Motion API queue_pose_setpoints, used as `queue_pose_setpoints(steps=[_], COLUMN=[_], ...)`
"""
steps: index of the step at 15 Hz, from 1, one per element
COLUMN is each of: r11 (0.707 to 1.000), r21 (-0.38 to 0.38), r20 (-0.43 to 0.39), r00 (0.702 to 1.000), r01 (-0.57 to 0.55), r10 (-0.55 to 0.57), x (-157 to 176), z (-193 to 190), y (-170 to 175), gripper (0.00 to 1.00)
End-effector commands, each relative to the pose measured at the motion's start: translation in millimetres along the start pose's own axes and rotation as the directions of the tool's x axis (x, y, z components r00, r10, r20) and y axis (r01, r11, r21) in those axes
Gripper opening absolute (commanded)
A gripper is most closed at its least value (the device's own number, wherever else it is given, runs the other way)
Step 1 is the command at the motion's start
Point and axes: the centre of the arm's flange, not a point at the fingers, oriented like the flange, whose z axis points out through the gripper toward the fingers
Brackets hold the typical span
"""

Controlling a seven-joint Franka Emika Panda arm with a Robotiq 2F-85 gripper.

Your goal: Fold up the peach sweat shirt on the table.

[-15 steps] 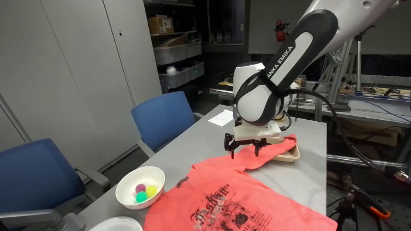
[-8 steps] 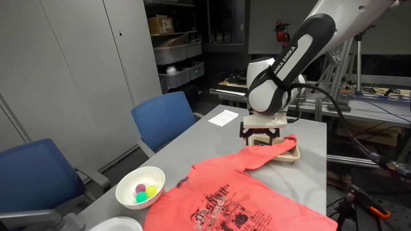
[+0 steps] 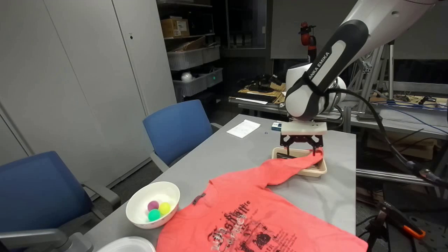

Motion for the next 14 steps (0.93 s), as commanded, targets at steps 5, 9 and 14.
queue_pose_setpoints(steps=[5, 9, 14], r11=[0.992, 0.981, 0.976], r21=[0.066, 0.115, 0.132], r20=[-0.036, -0.082, -0.101], r00=[0.993, 0.983, 0.977], r01=[-0.112, -0.154, -0.173], r10=[0.115, 0.164, 0.187], x=[26, 33, 35], z=[44, 56, 63], y=[24, 26, 27], gripper=[1.0, 1.0, 1.0])
